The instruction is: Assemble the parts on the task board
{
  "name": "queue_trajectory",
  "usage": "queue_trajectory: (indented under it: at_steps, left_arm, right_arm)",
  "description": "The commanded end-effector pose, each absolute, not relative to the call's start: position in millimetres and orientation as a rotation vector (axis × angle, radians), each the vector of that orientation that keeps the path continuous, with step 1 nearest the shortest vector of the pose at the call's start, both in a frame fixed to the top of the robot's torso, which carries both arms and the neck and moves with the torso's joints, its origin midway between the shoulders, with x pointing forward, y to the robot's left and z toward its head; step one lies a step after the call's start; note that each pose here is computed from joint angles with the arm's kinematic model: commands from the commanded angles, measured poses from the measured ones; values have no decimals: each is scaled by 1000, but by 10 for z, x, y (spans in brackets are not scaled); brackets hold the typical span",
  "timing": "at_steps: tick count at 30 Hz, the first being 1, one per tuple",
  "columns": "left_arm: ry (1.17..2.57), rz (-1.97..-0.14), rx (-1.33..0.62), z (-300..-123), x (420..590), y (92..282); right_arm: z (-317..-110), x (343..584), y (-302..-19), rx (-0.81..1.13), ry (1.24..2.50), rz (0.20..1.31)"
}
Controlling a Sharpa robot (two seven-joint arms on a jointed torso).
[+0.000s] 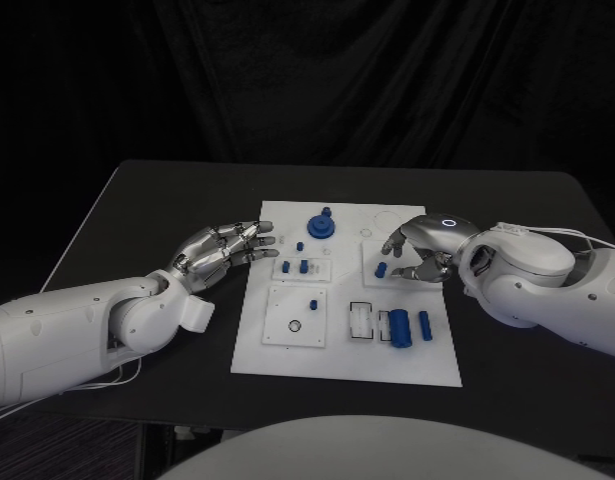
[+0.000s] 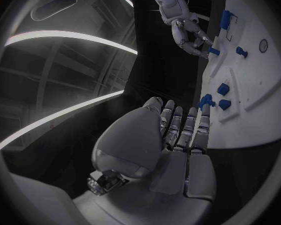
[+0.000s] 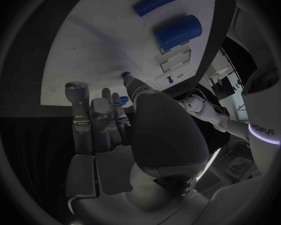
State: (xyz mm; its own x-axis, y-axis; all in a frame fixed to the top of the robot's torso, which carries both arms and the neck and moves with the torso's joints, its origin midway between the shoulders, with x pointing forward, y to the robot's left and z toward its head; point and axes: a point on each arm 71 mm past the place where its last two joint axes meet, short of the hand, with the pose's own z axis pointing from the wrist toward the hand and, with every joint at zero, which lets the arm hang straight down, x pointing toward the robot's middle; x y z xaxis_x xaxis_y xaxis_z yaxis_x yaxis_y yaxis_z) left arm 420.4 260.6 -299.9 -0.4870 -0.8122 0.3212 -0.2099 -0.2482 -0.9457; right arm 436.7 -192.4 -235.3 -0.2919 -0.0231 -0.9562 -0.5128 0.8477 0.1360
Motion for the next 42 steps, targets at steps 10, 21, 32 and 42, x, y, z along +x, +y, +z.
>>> queue_trajectory:
  at_steps: [10, 21, 32, 42]
  left_arm:
    - [1546, -1810, -1247, -3016, 4191, 2589]
    - [1557, -1807, -1259, -3060, 4165, 2586]
    - [1563, -1803, -1267, -3089, 4148, 2592]
    - [1566, -1799, -1272, -3106, 4137, 2603]
  right_arm:
    - [-2481, 4333, -1804, -413, 1791, 569]
    - [-2465, 4330, -1767, -399, 1752, 591]
    - [-2423, 4306, -1786, -365, 1715, 596]
    - [-2246, 4205, -1773, -353, 1685, 620]
